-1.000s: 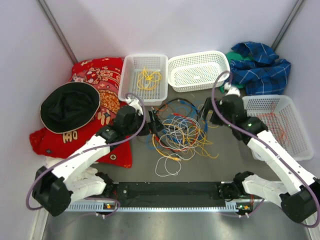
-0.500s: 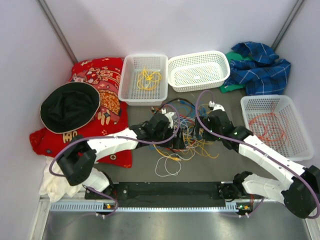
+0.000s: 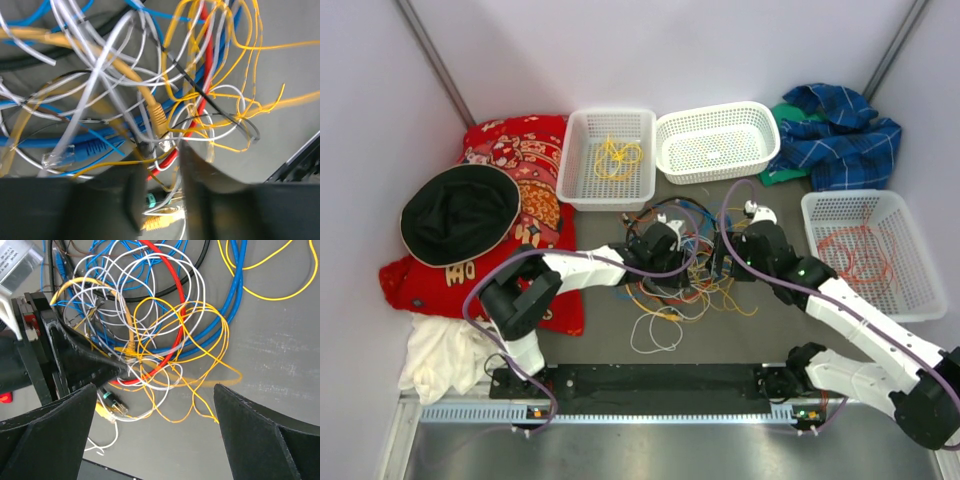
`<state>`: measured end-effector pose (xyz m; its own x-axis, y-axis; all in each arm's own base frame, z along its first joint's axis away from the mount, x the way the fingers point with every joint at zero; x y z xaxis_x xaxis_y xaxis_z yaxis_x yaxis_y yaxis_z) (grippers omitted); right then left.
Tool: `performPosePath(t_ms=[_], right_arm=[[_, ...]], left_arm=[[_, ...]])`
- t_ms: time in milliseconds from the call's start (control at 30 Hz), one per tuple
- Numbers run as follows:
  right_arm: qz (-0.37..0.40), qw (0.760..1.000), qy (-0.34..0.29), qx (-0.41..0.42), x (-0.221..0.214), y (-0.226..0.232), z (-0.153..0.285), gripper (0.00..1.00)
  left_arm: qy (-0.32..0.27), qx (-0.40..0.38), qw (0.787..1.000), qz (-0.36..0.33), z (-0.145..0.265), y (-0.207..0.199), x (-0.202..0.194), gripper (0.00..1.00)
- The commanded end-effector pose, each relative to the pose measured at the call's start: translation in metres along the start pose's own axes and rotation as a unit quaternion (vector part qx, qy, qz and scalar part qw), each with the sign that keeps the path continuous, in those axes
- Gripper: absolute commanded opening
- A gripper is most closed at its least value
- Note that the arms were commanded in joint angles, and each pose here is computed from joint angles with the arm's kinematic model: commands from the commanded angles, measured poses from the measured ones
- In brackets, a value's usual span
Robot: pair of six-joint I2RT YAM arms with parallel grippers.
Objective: Untangle the cables
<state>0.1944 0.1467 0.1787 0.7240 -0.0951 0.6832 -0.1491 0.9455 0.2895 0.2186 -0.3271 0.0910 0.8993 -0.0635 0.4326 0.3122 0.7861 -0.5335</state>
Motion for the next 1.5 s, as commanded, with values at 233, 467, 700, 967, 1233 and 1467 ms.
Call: performPosePath(t_ms=[233,467,700,967,1233,1467], right_arm=[[-0.003,0.997,-0.070,0.028,0.026,0.008,0.032,0.99],[-0.006,0.990,-0.121,0.079,0.046,0.020,0.059,0.99],[0.008,0.992,-0.103,0.074,0.040,0.020,0.045,0.99],[0.011,0.994,-0.082,0.068,0.028,0.019,0.015,0.99],[0.024,0.997,-0.047,-0.051,0.046,0.011,-0.025,0.99],[-0.002,0.996,-0.082,0.026,0.057,0.034,-0.023,0.99]], left_arm=[[-0.129,-0.045,0.989,-0.052,0.099,-0.037,0.061,0.00],[-0.238,-0.033,0.967,-0.080,0.190,-0.039,0.080,0.00],[-0.268,-0.015,0.959,-0.089,0.223,-0.041,0.089,0.00],[-0.276,-0.020,0.957,-0.092,0.235,-0.045,0.090,0.00],[-0.273,-0.021,0.957,-0.091,0.236,-0.044,0.087,0.00],[-0.267,-0.025,0.960,-0.084,0.236,-0.040,0.078,0.00]])
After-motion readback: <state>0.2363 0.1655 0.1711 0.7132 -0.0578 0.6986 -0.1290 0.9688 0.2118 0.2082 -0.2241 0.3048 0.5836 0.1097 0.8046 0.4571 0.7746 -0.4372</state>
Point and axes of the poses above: each gripper's point midway between its finger pads, its own z axis back along the fingers, its own y axis along the line the jaws close on, x = y × z, the point moved 6 cm from there along z, back along the fingers, and after that the axes turned 3 degrees about z, right-handed, at the moved point
